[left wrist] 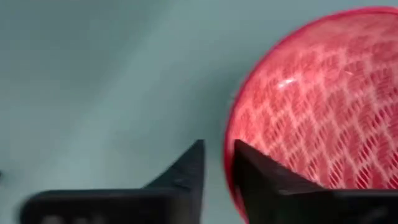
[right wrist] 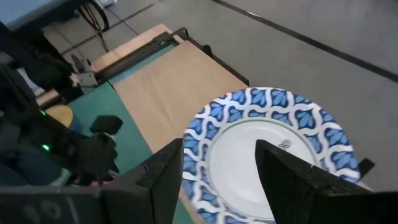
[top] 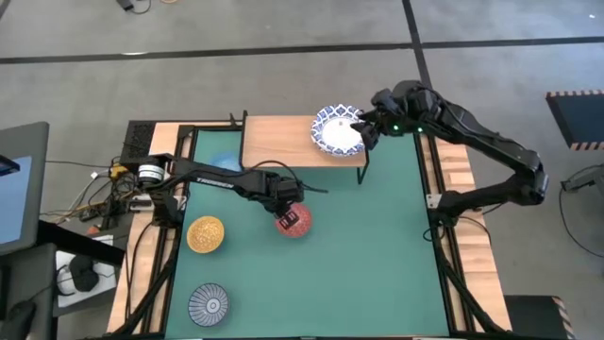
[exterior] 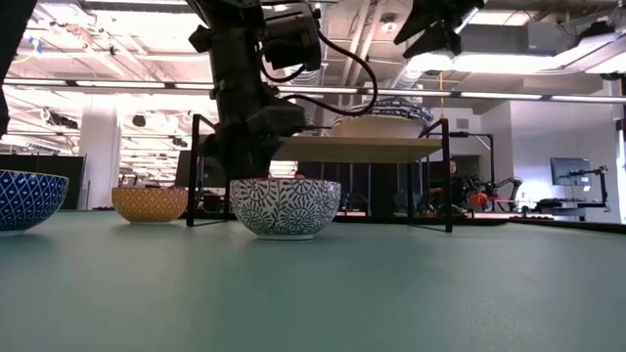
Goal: Place and stack bowls onto a shelf
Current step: Put the red patterned bowl on the shelf
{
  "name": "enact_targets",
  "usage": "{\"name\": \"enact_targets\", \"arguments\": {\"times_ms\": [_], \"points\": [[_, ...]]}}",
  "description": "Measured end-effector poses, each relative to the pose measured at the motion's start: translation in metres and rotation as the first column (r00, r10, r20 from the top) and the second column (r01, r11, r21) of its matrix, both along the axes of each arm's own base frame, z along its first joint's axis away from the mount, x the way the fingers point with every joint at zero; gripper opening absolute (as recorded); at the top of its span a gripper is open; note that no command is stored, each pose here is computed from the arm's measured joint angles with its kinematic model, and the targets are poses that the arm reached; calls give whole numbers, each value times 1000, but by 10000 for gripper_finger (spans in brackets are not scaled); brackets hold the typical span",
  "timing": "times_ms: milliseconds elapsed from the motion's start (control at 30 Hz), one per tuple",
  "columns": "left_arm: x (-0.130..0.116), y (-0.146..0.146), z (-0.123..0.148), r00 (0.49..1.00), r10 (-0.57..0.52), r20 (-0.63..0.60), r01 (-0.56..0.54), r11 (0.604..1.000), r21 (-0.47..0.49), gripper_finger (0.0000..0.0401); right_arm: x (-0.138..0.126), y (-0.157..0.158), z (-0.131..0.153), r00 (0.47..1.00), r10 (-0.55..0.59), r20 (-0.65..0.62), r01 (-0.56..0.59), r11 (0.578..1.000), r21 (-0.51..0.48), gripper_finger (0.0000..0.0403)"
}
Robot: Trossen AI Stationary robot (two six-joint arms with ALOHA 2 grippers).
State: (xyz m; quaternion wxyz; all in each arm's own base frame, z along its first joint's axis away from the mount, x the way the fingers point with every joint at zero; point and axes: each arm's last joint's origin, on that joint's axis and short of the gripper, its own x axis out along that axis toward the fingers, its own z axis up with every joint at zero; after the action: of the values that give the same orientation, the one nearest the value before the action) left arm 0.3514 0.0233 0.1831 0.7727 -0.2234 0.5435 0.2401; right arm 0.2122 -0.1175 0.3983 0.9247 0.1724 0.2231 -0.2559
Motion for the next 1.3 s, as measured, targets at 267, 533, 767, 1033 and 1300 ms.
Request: {"name": "enact_targets", "arguments": {"times_ms": [267,533,767,1033,1300], "points": [[2,-3,7,998,-63,-7,62,997,-39,4,7,22,3,999,-5,36,4,999,46,225],[-3,-7,93,992,-110,54,102,987,124,2,8,47,-9,995,-13,-100,23,995,99,225],[-24,9,172,987,-21,159,-38,933,357,1,17,64,-6,999,19,-48,-15,997,77,225],[-23,17,196,966,44,253,-176,832,526,1,67,80,-14,983,181,30,-180,983,-35,225],[-30,31,207,973,71,218,-188,792,581,0,96,66,-29,997,79,24,-75,987,-138,225]]}}
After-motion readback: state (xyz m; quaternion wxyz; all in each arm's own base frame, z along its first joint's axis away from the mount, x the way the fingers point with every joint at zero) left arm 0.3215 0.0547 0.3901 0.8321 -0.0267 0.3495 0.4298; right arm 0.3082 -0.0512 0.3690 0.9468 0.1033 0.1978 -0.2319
